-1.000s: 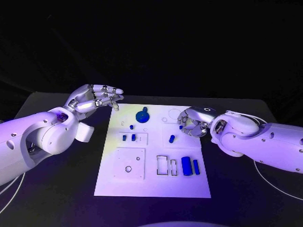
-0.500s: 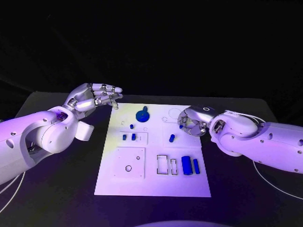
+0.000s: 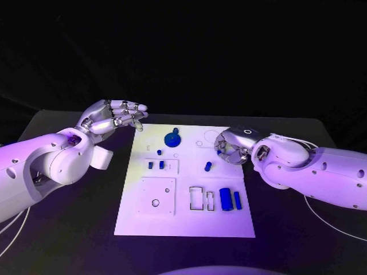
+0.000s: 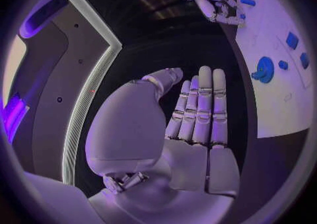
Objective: Assemble the parts on the task board
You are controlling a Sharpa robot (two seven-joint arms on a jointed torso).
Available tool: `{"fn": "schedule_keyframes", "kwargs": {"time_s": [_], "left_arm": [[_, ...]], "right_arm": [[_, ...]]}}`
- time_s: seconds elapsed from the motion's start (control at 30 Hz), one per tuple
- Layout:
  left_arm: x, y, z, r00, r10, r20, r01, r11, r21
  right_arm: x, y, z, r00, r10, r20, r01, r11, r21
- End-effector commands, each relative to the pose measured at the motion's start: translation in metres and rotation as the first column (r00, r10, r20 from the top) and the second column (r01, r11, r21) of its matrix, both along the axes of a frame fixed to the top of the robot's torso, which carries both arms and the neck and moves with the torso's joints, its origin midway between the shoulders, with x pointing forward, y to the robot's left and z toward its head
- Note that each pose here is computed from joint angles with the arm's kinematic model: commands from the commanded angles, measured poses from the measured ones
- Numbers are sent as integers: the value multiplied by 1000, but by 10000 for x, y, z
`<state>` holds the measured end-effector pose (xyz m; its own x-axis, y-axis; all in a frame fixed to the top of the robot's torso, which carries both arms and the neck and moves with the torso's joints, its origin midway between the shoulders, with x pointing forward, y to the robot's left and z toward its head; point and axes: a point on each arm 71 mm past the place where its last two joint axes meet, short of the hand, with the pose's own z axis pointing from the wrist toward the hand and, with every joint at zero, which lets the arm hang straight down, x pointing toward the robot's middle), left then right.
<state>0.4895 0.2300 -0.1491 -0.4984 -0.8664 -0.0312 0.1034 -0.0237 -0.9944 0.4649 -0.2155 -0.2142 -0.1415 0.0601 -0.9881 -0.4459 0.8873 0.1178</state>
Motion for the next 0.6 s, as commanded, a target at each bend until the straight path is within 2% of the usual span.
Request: {"fn": "schedule_keyframes", "kwargs": {"time_s": [0.03,0.33,0.6], "left_arm": [[-2,-7,8,1000,3,1,-3,1000,-9],[-4,-5,7,1000,3,-1,-3,1000,-6],[-2,-3,5,1000,5,-2,-5,1000,-3]], "right_arm": [[-48,24,-122,999,4,-45,-6,998,-57],[-48,40,-127,1000,-3,-31,1,997,-72],[-52,40,-91,1000,-16,15,16,999,-49]]}}
